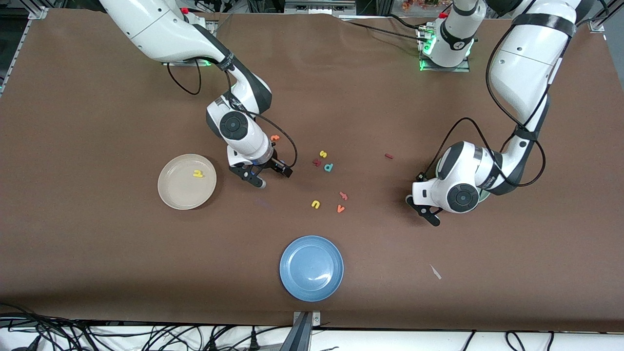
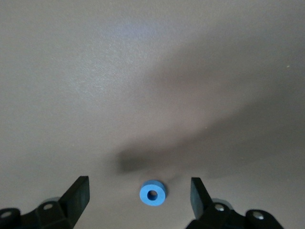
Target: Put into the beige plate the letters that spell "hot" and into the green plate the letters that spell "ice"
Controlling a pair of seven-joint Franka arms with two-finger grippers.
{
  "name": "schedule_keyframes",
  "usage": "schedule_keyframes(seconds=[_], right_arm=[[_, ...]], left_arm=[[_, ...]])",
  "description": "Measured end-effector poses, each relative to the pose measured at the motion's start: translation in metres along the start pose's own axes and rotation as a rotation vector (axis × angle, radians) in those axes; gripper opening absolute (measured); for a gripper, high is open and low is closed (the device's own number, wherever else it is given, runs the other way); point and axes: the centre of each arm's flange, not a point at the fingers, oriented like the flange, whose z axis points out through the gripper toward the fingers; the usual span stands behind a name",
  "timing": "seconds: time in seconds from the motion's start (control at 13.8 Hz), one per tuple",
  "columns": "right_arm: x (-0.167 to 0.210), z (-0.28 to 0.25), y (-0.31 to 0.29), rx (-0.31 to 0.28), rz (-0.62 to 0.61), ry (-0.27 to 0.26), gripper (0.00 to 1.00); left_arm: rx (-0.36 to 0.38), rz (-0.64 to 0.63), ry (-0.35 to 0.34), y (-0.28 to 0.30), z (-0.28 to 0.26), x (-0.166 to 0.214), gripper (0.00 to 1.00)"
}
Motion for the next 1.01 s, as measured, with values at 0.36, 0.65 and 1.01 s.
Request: schedule_keyframes(seconds=[0.36,0.65,1.01], right_arm=[[-0.012,0.005,-0.003,-0.009,0.019,-0.002,0.93],[-0.018,0.014,0.000,-0.012,0.014,-0.007,0.87],[-0.023,0.022,0.002,-0.005,0.008,-0.008,0.63]], left_arm=[[0.001,-0.002,0.003,-0.001,0.000,0.000,0.52],[0.006,-0.007,0.021,-0.005,-0.003,0.000,0.53],[0.007,-0.010,0.026,-0.007,-0.005,-0.001,0.54]])
